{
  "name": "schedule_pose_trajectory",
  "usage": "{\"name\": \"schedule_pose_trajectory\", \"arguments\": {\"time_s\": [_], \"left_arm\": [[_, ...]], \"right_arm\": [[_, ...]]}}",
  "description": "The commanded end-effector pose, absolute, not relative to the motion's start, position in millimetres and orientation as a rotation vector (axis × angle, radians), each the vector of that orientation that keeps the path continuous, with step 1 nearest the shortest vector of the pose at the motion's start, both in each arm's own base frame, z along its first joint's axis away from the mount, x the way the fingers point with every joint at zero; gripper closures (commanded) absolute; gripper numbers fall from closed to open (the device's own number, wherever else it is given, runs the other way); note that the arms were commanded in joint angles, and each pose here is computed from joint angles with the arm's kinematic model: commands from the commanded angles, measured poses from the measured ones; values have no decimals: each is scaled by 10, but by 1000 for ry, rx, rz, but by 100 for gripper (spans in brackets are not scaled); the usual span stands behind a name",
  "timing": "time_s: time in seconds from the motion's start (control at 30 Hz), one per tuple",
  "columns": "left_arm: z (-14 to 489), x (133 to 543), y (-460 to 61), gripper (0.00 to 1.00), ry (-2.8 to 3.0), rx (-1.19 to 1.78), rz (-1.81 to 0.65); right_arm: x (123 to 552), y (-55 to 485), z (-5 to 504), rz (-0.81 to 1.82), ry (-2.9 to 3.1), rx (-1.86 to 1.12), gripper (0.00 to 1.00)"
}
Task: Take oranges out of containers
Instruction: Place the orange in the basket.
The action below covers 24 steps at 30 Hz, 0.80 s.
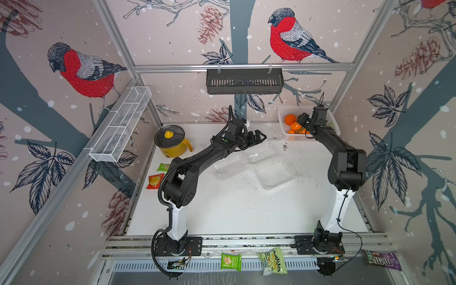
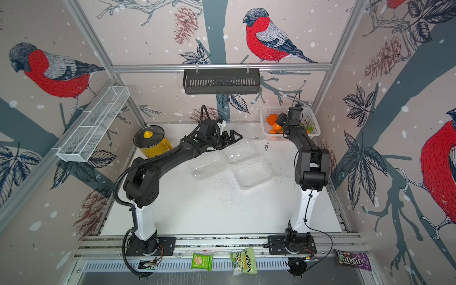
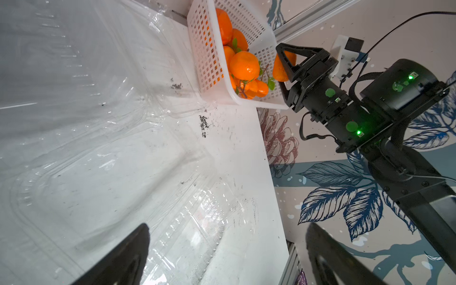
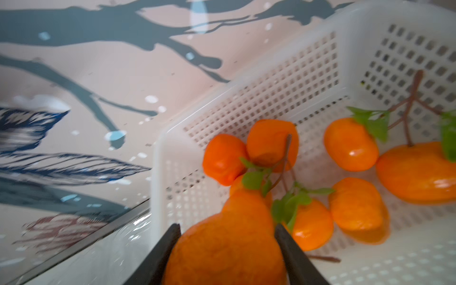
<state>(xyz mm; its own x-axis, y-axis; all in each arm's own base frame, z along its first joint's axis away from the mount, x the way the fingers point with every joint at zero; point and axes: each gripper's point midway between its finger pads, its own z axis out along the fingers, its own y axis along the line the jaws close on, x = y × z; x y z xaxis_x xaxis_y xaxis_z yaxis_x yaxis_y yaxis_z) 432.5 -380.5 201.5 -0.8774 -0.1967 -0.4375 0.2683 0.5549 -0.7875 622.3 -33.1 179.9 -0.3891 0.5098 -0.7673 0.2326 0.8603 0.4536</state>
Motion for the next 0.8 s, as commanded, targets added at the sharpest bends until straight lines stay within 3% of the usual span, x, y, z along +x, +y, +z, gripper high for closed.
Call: {"name": "schedule_pose_trajectory", "arguments": {"time_s": [0.0,0.23,0.47,0.63,0.77], "left_arm": [[1990,4343,-3884,3,2297,86,-1322],[1912,4386,-3896,3,2305,111,-1290],[2028,4382,-3806,3,2289,150,-1210],[2287,4359,-3380,3,2239,146,-1032],[2491,4401,-2719,3,2192,54,-875]], "right_arm": [[6388,-681,1882,256,1869,614,42],[6595,-1083,1709,203,1871,642,31],[6556,-923,1826,220,1895,554,1],[6230,-495,1954,202,1840,407,0],[5837,2,2221,128,1778,260,0]]}}
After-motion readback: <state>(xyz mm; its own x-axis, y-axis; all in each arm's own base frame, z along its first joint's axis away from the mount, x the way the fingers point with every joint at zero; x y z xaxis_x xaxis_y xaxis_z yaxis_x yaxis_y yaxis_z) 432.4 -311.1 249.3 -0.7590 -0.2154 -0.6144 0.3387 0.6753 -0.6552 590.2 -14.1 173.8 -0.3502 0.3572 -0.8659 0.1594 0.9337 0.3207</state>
